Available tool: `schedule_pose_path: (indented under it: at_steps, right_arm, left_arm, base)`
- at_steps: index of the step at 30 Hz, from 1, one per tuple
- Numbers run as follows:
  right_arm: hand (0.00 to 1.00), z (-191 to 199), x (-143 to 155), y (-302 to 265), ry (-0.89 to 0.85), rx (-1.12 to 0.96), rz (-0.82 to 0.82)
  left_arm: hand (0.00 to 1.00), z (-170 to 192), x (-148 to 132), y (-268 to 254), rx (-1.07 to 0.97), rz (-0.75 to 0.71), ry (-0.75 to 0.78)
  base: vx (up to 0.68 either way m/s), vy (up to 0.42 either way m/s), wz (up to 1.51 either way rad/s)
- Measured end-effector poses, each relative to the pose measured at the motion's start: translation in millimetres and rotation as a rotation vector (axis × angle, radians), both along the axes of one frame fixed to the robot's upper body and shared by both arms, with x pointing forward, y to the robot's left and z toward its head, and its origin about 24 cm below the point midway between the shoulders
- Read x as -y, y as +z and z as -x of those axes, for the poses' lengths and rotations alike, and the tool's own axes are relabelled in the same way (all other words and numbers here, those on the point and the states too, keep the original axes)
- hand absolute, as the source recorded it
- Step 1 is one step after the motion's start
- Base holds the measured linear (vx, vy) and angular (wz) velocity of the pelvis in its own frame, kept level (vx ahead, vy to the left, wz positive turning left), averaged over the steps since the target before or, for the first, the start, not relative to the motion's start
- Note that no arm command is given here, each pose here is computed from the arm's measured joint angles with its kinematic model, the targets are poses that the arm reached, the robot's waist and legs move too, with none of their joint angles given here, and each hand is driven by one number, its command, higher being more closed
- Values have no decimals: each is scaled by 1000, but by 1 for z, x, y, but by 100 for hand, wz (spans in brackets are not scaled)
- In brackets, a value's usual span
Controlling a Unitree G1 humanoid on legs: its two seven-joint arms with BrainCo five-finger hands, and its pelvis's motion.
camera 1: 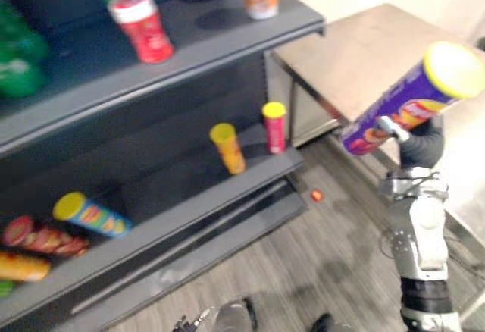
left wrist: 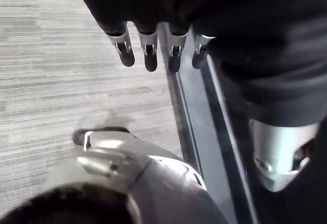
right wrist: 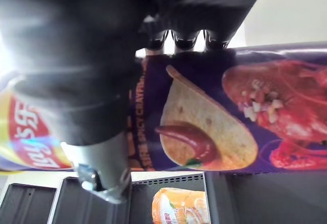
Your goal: Put the gum and the chips on the shelf.
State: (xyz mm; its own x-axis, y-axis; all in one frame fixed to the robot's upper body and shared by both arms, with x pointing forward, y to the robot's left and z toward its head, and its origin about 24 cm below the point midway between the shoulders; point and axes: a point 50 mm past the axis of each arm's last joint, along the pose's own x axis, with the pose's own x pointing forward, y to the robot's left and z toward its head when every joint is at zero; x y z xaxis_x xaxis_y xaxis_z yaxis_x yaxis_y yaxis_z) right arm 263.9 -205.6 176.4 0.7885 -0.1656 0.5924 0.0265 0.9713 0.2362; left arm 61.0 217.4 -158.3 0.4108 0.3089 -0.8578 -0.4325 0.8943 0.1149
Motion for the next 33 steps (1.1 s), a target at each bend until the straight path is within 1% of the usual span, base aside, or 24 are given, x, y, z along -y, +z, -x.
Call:
schedule_pose_path:
  at_steps: [3,5,9,11,13,15,17,24,28,33]
  right_arm:
    - [100,9,17,-4,-87,-10,4]
    - [100,13,19,-6,-107,-13,6]
    - [100,18,26,-11,-156,-21,-50]
    - [100,28,39,-11,-255,-19,-56]
    - [100,29,42,-12,-287,-22,-55]
    - [100,27,37,-12,-278,-32,-36]
    - [100,26,36,-12,-274,-32,-25]
    - [100,22,27,-12,-220,-31,-7]
    - [100,22,24,-14,-211,-37,-18]
    - [100,15,6,-14,-124,-39,-2]
  left_arm:
    - [0,1,-2,0,6,3,20]
    - [0,8,-2,0,-6,6,42]
    - [0,23,-4,-3,-45,11,74]
    - [0,25,-2,-4,-61,15,65]
    - [0,23,-5,-3,-63,-1,42]
    - [0,22,-14,-1,-59,-24,44]
    - [0,21,-17,0,-57,-33,46]
    - [0,24,-16,-1,-51,-19,104]
    - [0,21,-17,0,-36,-20,106]
    - [0,11,-20,4,17,-19,124]
  base:
    - [-82,177,116]
    - [-103,234,89]
    - [-95,130,49]
    - [-6,112,55]
    - [52,111,28]
    - [17,60,1]
    - [-10,10,-11]
    - [-50,-28,-15]
    - [-32,-63,-3]
    - [51,-48,9]
